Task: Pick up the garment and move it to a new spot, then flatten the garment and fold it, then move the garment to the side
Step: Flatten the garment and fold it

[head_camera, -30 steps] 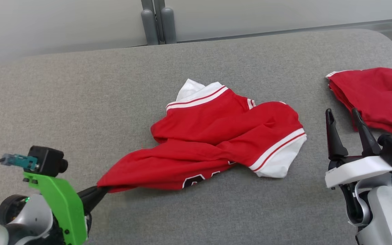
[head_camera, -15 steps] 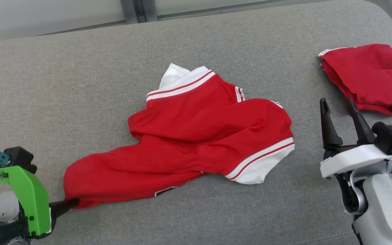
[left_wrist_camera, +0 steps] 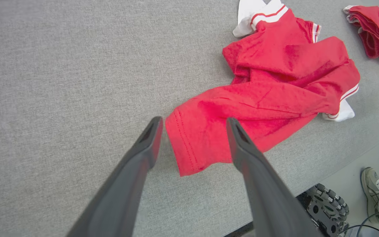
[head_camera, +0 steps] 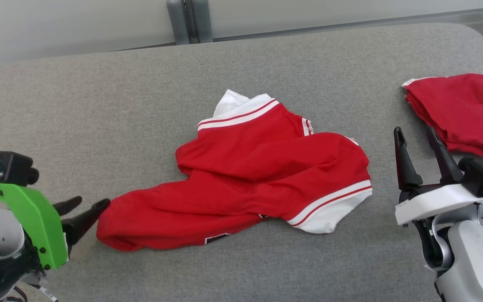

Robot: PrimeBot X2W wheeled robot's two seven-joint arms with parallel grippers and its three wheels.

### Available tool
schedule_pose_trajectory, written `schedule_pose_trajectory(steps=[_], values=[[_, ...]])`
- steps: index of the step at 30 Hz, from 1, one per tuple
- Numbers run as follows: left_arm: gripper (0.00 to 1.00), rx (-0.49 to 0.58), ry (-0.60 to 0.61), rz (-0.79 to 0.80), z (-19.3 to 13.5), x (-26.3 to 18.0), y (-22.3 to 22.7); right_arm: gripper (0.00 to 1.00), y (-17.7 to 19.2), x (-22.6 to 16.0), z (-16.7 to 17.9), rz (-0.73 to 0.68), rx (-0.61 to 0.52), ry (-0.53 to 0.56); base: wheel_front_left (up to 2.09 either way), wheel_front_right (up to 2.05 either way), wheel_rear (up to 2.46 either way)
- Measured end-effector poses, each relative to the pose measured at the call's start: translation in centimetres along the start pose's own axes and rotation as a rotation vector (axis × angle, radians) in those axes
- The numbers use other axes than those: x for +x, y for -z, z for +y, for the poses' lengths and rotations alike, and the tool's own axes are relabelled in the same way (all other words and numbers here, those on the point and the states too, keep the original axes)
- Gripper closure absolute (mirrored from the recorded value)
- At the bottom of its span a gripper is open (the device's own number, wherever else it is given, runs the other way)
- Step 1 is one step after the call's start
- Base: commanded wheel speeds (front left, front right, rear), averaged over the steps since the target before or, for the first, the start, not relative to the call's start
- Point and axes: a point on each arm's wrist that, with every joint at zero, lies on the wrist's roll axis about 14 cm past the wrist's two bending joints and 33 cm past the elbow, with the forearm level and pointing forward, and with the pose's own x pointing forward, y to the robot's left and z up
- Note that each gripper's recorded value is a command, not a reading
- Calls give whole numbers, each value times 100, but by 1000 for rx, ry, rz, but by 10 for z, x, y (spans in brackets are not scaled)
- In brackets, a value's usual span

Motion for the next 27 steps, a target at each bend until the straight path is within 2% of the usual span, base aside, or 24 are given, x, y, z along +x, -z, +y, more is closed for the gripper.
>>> schedule_pose_trajectory(steps=[8,14,20,25,26,27], values=[[0,-145,49,196,5,19,4,0,1,5,11,4,2,-33,0,0,0],[0,-252,45,348,13,49,4,0,5,6,0,17,1,0,0,0,0],[0,-318,40,515,18,73,24,0,16,-3,-20,53,-1,61,0,0,0],[0,-318,46,584,16,80,34,0,19,-10,-33,68,-9,99,0,0,0],[16,-315,47,590,15,80,35,0,19,-11,-34,68,-9,101,0,0,0],[66,-312,49,572,15,81,33,0,19,-11,-34,67,-9,102,0,0,0]])
